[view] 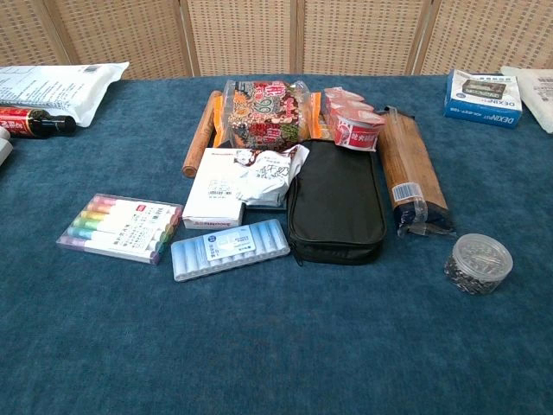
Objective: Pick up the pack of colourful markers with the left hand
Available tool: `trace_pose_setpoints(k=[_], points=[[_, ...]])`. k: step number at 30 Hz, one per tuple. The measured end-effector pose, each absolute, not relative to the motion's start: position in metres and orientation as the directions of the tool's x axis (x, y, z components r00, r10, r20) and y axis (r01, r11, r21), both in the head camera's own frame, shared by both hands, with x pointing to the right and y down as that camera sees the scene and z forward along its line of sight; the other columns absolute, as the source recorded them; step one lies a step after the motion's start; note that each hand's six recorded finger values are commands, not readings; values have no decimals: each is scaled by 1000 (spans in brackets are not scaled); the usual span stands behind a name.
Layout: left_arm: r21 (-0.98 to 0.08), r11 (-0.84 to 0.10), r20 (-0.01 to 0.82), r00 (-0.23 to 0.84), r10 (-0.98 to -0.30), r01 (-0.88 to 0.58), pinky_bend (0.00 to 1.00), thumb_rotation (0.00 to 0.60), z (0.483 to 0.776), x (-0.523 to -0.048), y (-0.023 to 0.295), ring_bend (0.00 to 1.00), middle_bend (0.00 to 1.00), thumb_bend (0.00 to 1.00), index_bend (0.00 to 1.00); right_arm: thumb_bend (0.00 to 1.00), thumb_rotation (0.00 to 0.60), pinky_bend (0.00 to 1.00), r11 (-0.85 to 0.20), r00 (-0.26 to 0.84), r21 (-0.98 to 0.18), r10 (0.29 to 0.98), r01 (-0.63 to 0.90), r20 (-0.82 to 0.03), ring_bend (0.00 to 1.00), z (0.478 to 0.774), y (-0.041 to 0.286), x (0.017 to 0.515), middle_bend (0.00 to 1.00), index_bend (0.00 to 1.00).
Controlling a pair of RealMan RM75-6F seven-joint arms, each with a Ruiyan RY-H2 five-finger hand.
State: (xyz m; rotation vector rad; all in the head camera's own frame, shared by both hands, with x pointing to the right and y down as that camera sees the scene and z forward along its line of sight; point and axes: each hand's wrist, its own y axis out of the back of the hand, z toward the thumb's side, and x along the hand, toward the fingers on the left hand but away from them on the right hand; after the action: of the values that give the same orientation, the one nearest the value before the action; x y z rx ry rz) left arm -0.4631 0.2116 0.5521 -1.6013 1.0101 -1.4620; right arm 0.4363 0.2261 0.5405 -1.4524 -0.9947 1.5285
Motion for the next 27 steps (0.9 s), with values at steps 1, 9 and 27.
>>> trace_pose_setpoints(k=[1,9,27], points=[[-903,-423,421,44,-906,-74,0,316,552,-463,212,0,0,320,0,9,474,0,-382,-33,-924,924,-26,-381,0,541,226,436,0,0],[-897,-434,432,45,-901,-81,0,315,552,-465,216,0,0,320,0,10,472,0,-380,-24,-925,925,-18,-380,0,540,229,434,0,0],[-716,-698,695,83,-714,-5,0,283,590,-450,202,0,0,241,0,11,475,0,-359,-22,-933,933,-32,-358,0,530,226,431,0,0]])
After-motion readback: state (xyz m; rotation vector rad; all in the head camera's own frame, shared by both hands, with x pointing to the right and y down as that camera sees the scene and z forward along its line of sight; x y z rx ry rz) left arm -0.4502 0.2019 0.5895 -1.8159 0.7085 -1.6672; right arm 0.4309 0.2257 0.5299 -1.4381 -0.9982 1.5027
